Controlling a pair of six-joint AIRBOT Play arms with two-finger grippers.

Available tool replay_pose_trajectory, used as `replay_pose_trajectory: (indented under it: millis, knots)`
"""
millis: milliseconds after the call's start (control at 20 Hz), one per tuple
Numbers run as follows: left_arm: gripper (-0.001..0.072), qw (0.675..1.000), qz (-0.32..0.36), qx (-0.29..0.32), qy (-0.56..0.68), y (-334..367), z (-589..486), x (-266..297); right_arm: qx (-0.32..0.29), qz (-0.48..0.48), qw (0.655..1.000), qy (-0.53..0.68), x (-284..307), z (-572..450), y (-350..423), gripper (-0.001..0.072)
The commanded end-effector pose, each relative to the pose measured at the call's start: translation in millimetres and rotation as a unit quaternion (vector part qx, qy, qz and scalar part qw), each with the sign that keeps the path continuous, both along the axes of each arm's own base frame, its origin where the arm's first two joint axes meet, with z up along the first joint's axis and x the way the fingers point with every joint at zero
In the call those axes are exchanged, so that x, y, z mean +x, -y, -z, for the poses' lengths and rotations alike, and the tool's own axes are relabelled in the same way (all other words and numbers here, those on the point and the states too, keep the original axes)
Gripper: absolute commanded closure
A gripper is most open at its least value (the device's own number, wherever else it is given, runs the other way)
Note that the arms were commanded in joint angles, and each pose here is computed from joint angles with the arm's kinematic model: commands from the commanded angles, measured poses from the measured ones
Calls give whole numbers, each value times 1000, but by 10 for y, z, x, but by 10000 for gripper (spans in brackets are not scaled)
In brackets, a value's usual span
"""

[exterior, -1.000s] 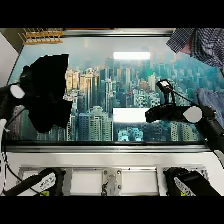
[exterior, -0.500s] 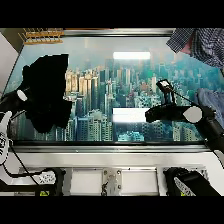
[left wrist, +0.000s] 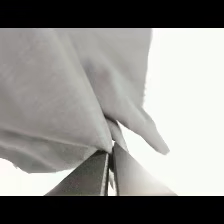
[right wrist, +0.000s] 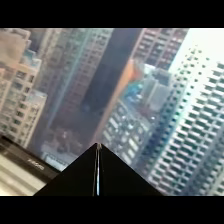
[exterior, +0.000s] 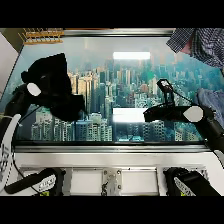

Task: Fold the clothes and pants, and hang the long-sleeved shirts on hangers.

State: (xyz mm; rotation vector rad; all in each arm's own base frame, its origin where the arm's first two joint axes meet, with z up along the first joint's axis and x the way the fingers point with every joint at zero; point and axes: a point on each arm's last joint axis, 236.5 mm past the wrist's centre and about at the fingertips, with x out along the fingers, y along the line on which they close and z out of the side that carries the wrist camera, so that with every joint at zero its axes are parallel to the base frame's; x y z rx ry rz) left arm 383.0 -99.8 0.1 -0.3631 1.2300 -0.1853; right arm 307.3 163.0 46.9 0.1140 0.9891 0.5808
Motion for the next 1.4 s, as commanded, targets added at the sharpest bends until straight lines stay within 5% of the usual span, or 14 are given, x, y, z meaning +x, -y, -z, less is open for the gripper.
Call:
replay_pose_trajectory:
  millis: [0,250,300,400,550,700,950,1100,1350]
  knots:
    - [701,984,110,-111,87,1358,-755,-351,-15,22,1000,15,119,-127,164,700]
    - [701,934,221,-170,222,2794,-1414,-628,-48,246,967,51,541,-630,1357,700]
    - [645,929,236,-161,237,2939,-1453,-566,-42,272,960,53,541,-678,1496,699]
    - [98,925,243,-131,261,2996,-1507,-276,-40,305,950,54,508,-726,1710,700]
    - [79,947,183,-91,247,2338,-1475,367,-42,319,945,53,431,-765,1825,700]
    - [79,980,92,-1,178,949,-1009,825,-40,315,947,43,382,-748,1787,700]
    - [79,993,-110,30,-15,-1107,264,386,-37,311,949,30,344,-701,1751,700]
    - [80,983,-164,11,-87,-1438,815,13,-34,311,950,27,339,-682,1736,700]
    - [79,984,-144,18,-99,-1282,1146,37,-22,309,951,13,315,-598,1676,700]
